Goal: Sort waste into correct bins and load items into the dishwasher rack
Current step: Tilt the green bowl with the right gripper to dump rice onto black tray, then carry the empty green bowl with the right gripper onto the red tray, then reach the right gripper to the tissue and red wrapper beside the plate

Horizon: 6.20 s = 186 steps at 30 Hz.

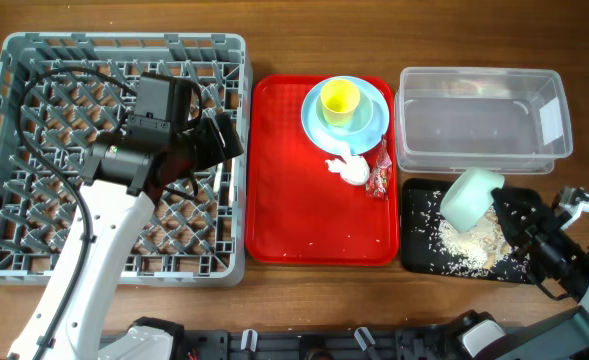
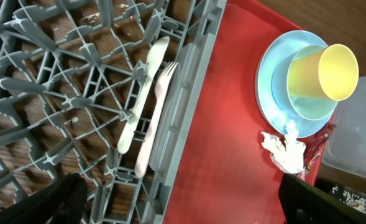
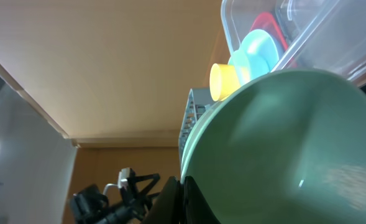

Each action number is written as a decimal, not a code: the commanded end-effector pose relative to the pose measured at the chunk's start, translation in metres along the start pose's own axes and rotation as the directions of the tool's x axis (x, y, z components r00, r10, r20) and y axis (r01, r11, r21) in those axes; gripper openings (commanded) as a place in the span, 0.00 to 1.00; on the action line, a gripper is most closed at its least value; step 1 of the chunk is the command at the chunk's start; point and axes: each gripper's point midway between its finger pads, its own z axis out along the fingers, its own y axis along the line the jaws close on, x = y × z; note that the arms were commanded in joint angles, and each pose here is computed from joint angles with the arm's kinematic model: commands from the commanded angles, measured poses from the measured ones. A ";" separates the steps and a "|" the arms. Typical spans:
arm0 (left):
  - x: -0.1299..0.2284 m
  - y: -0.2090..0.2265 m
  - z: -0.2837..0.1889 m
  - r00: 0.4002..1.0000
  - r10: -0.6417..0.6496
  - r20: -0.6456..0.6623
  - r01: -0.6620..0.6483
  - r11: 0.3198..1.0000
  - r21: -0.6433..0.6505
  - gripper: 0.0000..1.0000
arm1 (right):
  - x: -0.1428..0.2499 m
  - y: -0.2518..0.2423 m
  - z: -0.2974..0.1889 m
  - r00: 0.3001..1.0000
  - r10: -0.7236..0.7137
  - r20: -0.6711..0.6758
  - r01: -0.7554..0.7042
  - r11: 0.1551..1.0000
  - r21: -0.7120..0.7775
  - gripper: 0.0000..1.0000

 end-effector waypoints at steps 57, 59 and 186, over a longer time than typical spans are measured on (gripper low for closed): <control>-0.002 -0.002 -0.004 1.000 -0.016 0.008 0.016 1.000 0.017 1.00 | 0.037 0.007 0.036 0.903 -0.289 -0.317 0.378 0.886 0.269 0.04; -0.002 -0.002 -0.004 1.000 -0.016 0.008 0.016 1.000 0.017 1.00 | 0.041 0.015 0.039 0.881 -0.330 -0.340 0.436 0.845 0.309 0.04; -0.002 -0.003 -0.004 1.000 -0.016 0.008 0.015 1.000 0.017 1.00 | 0.055 -0.150 0.196 0.759 -0.470 -0.451 0.538 0.062 0.841 0.17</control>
